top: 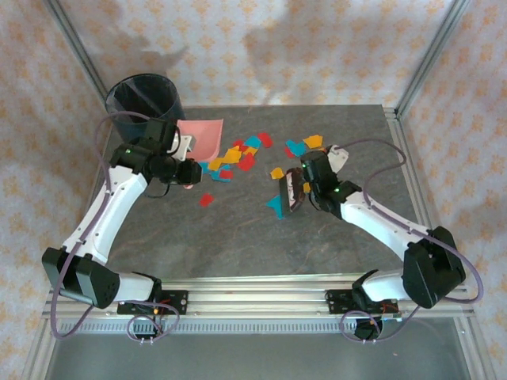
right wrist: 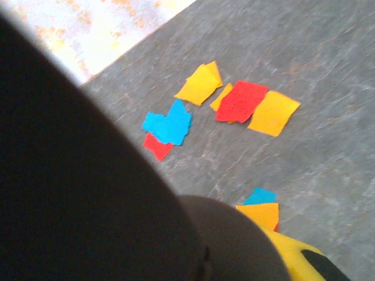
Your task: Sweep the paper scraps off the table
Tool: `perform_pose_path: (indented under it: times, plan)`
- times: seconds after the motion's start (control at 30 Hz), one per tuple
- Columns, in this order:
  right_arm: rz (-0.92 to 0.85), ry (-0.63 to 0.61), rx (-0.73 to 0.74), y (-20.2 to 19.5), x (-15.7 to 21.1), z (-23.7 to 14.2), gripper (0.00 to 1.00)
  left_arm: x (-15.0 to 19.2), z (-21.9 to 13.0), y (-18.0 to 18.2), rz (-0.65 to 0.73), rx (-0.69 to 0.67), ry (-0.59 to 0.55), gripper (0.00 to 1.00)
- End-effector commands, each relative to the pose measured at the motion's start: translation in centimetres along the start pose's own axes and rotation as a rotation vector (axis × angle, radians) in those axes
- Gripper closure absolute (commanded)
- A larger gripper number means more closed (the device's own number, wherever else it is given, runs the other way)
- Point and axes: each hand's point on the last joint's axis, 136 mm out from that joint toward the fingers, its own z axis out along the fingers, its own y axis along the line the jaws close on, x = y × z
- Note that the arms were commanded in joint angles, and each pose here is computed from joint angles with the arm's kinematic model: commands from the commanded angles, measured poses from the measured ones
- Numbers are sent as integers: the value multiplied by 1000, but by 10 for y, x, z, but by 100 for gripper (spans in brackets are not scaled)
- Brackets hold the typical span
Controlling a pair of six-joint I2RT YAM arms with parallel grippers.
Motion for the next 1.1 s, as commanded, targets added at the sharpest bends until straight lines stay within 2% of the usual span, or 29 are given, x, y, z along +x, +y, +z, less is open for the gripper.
perform_pose_path:
  times: [0.0,0.17,0.33,0.43,0.53,0.63,1.07]
  plan:
    - [-118,-50,171,-42,-5,-6,100,8,6,-5,62,-18,46,100]
    - [-90,-73,129,-38,-12,-14,100,15,15,-10,116,-46,99,100]
    - [-53,-62,-65,-7,-17,-23,100,23,21,-16,165,-55,138,100]
    - [-29,-89,-184,11,-31,-42,100,29,28,-19,191,-75,168,100]
    - [-33,-118,-232,15,-43,-56,100,38,35,-24,213,-79,193,100]
    - [-80,-154,-219,9,-53,-67,100,48,43,-32,244,-80,222,100]
    - [-331,-286,83,-68,-104,-75,100,114,75,-71,438,-103,404,100]
